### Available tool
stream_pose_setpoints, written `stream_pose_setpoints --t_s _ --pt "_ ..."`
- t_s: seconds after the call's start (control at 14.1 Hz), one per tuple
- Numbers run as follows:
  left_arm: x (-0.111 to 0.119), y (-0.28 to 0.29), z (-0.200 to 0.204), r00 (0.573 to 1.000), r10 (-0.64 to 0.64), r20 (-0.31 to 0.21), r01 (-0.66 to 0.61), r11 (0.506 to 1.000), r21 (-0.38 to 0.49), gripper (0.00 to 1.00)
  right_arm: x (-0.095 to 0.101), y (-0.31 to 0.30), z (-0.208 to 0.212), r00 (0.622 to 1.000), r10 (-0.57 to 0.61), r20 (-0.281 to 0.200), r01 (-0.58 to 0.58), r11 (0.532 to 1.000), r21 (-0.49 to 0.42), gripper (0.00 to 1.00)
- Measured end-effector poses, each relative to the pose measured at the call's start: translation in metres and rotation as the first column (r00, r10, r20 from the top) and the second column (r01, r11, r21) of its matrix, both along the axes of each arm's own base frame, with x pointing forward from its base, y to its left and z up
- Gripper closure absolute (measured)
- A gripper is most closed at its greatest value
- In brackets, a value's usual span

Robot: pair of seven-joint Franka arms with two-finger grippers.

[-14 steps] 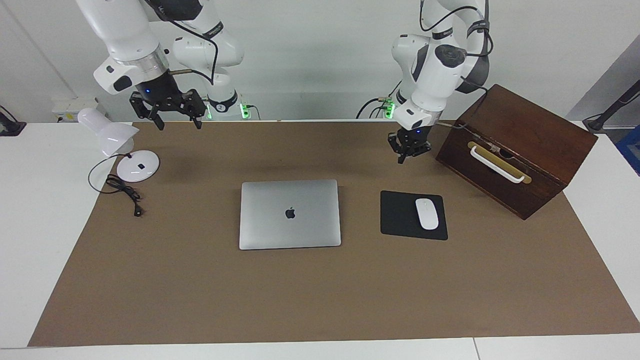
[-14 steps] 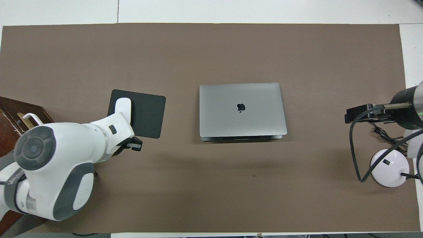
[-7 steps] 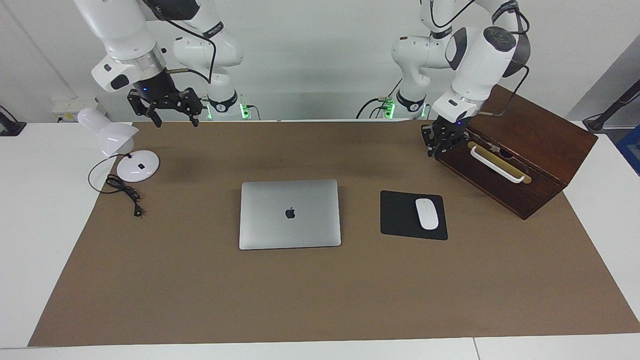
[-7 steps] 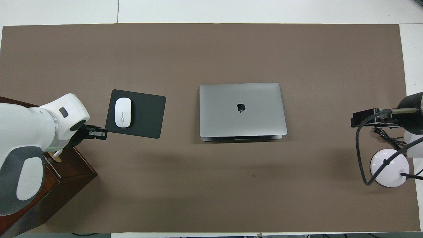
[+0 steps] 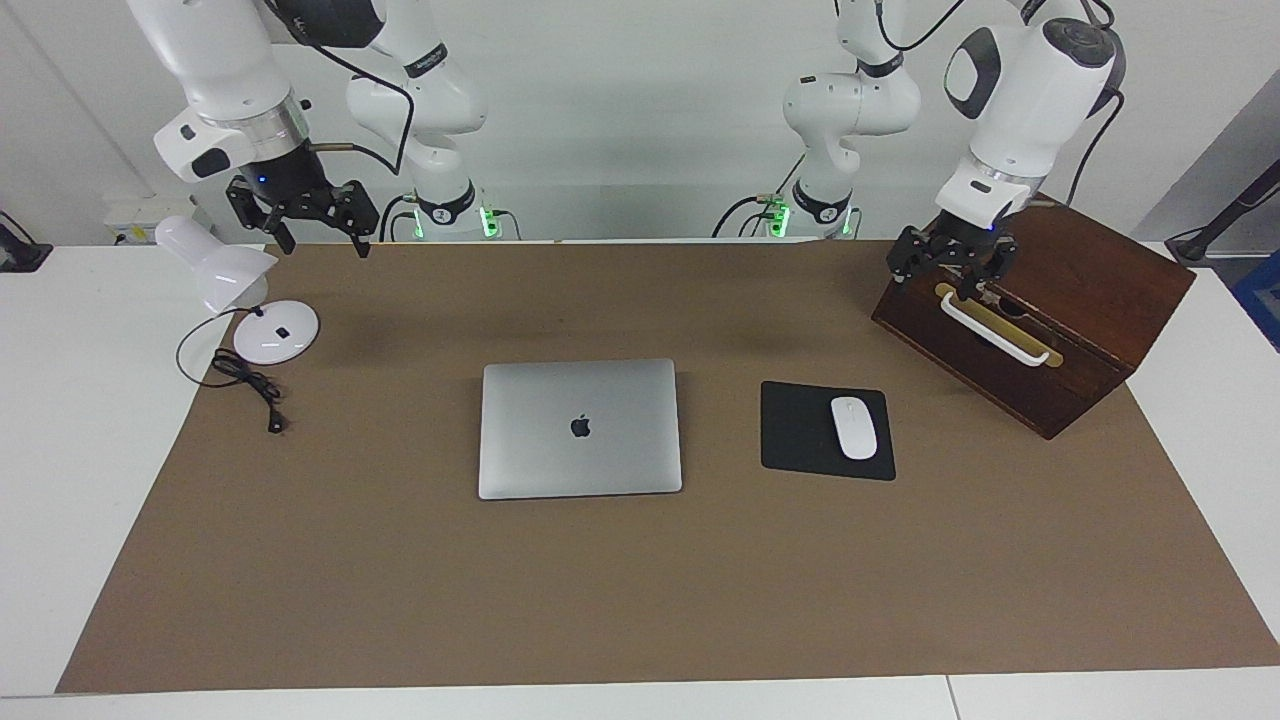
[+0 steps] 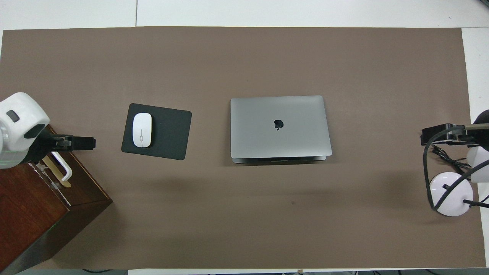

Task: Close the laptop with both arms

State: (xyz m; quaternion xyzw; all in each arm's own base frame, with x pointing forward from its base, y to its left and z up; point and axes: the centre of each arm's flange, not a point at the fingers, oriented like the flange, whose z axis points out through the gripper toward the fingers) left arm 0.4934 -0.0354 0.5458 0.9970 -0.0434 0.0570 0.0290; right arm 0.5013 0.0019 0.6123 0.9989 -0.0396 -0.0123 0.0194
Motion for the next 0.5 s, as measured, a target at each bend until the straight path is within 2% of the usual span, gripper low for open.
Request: stream_pose_setpoints --t_s 0.35,0.5 --pt "0.01 0.025 0.036 0.997 0.051 0.055 -0.051 0.999 -0.003 0.0 0.0 -0.001 0.0 1.0 0.0 0.0 0.0 1.0 -0.004 0.0" --pt "0.019 0.026 0.049 0.998 0.052 0.044 -0.052 0.999 -0.003 0.0 0.0 -0.001 0.0 1.0 0.0 0.0 0.0 1.0 -0.004 0.0"
